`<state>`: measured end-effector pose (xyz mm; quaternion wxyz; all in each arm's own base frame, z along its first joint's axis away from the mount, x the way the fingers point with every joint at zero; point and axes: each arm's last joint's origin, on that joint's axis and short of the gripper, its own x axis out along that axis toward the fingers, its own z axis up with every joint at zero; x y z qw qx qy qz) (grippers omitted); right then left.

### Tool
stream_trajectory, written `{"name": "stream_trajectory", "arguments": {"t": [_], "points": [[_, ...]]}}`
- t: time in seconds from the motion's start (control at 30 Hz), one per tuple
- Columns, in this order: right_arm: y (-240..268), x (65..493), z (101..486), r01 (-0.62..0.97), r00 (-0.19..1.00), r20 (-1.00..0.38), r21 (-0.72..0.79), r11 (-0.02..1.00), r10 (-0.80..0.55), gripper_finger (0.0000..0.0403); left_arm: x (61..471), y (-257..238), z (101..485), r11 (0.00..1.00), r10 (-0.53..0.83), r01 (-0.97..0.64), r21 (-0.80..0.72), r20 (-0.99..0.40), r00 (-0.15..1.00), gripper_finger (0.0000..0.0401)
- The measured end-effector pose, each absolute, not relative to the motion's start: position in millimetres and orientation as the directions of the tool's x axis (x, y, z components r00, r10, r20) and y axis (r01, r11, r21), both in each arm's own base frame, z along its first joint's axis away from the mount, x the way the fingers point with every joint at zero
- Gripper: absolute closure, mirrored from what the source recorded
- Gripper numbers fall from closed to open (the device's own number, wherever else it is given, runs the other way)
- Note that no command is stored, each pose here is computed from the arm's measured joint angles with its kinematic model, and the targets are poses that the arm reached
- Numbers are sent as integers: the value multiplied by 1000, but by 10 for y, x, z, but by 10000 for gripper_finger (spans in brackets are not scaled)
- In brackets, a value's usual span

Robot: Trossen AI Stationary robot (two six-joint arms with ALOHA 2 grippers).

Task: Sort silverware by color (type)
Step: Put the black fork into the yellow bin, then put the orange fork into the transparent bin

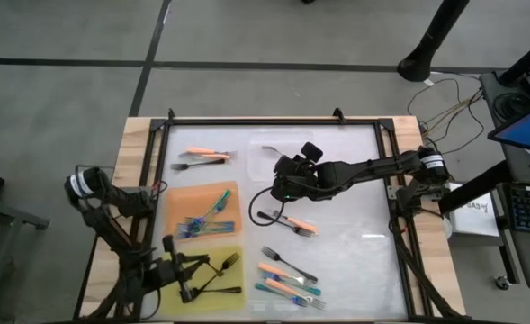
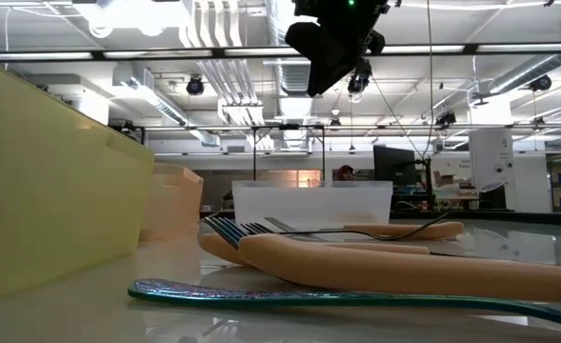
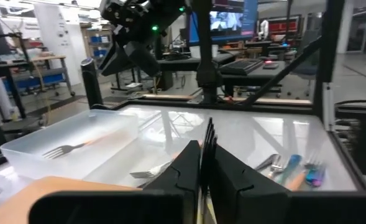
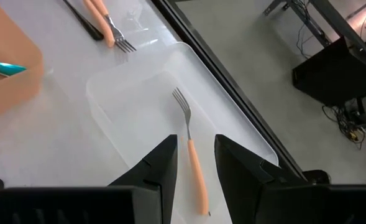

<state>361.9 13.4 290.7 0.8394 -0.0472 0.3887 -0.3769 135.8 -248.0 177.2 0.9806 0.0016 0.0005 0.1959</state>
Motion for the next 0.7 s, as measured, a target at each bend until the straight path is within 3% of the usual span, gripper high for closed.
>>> {"name": "stream_trajectory", "arguments": {"t": [0.43, 0.7], "points": [[132, 3618, 2903, 594, 413, -618, -375, 712, -669, 304, 1033, -2591, 1694, 958, 277, -277, 70, 1, 961, 315], [133, 3618, 2902, 591, 413, -620, -374, 715, -667, 304, 1029, -2596, 1704, 960, 275, -275, 52, 1, 961, 302]]}}
